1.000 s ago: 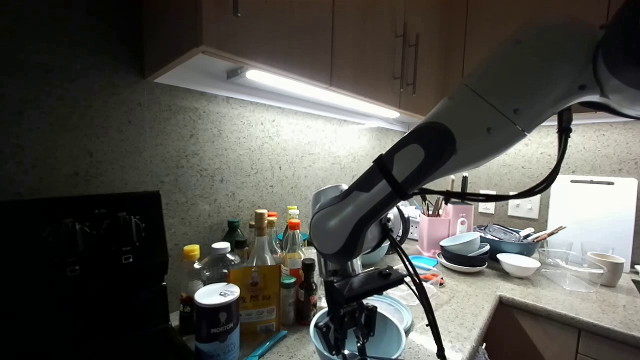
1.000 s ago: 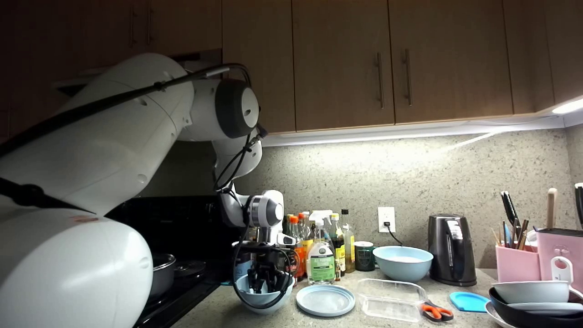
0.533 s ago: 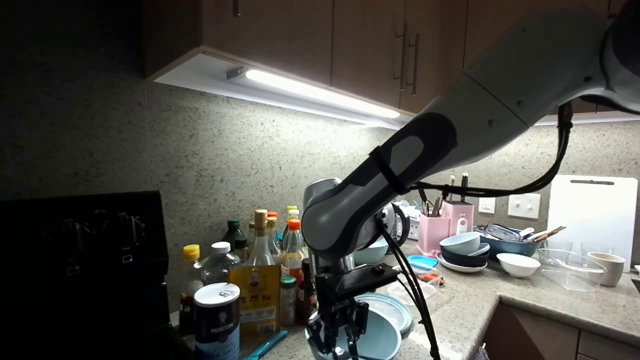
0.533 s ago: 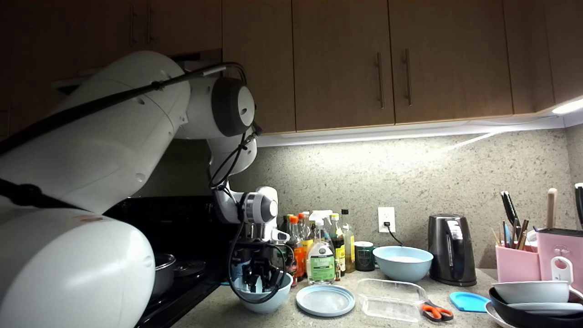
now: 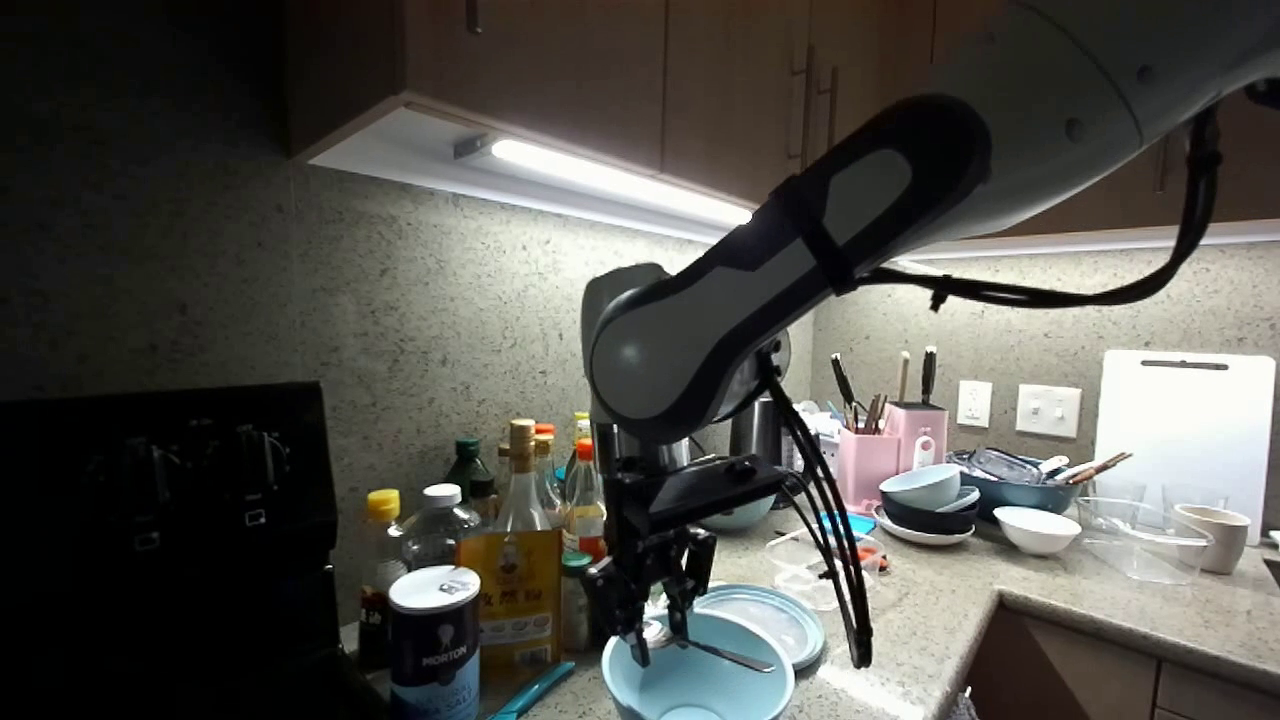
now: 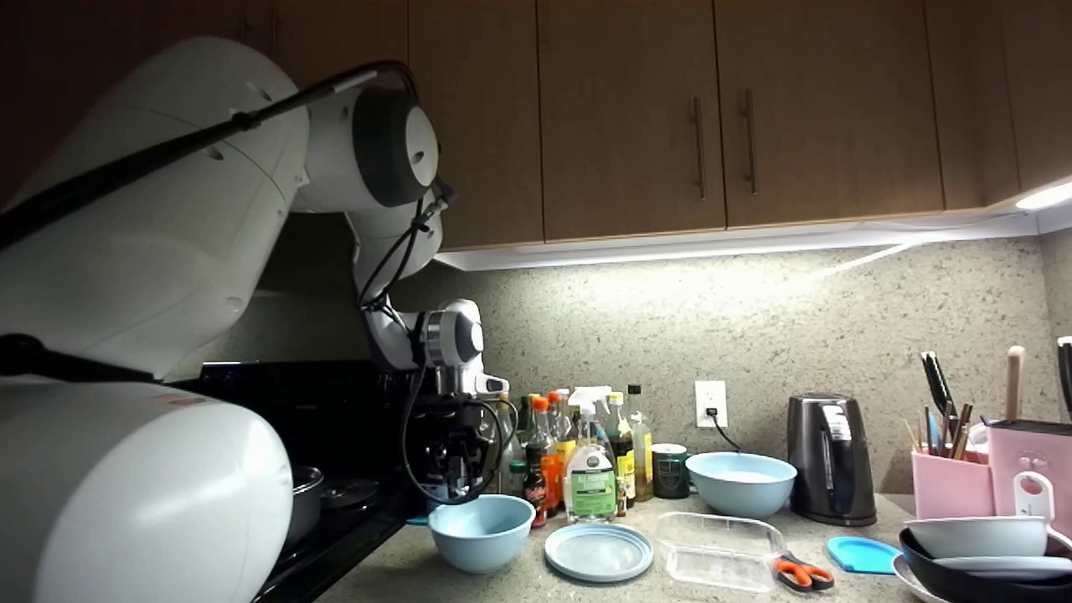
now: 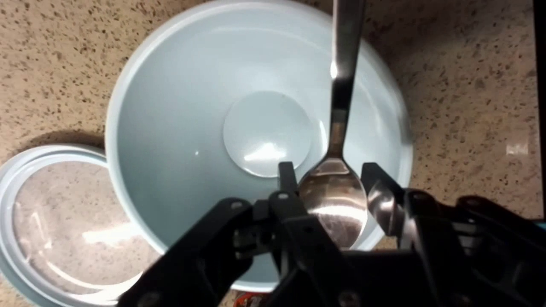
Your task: Put the spoon on the blue plate
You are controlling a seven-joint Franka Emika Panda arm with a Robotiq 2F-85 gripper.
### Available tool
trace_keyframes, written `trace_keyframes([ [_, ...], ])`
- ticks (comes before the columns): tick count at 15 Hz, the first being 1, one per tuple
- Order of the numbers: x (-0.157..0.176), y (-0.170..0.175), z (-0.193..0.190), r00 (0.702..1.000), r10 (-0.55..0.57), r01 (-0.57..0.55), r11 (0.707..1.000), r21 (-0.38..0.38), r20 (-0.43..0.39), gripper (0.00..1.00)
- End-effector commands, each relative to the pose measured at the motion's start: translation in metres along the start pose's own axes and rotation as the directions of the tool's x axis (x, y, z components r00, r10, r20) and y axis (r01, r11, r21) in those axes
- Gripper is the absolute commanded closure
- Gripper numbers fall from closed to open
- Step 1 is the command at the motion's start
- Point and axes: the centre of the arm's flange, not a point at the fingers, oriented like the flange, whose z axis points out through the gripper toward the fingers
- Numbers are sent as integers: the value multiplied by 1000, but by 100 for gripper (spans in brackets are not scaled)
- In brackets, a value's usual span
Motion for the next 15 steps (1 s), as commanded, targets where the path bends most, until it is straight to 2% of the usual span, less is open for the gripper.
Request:
trace_keyframes([
  [1, -32, 25, -33, 995, 76, -82, 994, -78, -67, 82],
  [4, -44, 55, -53, 981, 157, -170, 978, -119, -115, 82],
  [7, -55, 90, -61, 971, 206, -222, 963, -149, -120, 82],
  [9, -58, 117, -59, 969, 223, -236, 962, -139, -106, 82],
  [11, -59, 135, -49, 972, 211, -220, 972, -85, -102, 82],
  [12, -41, 118, -54, 968, 229, -241, 963, -120, -103, 57],
  [15, -44, 133, -47, 967, 234, -244, 963, -114, -99, 57],
])
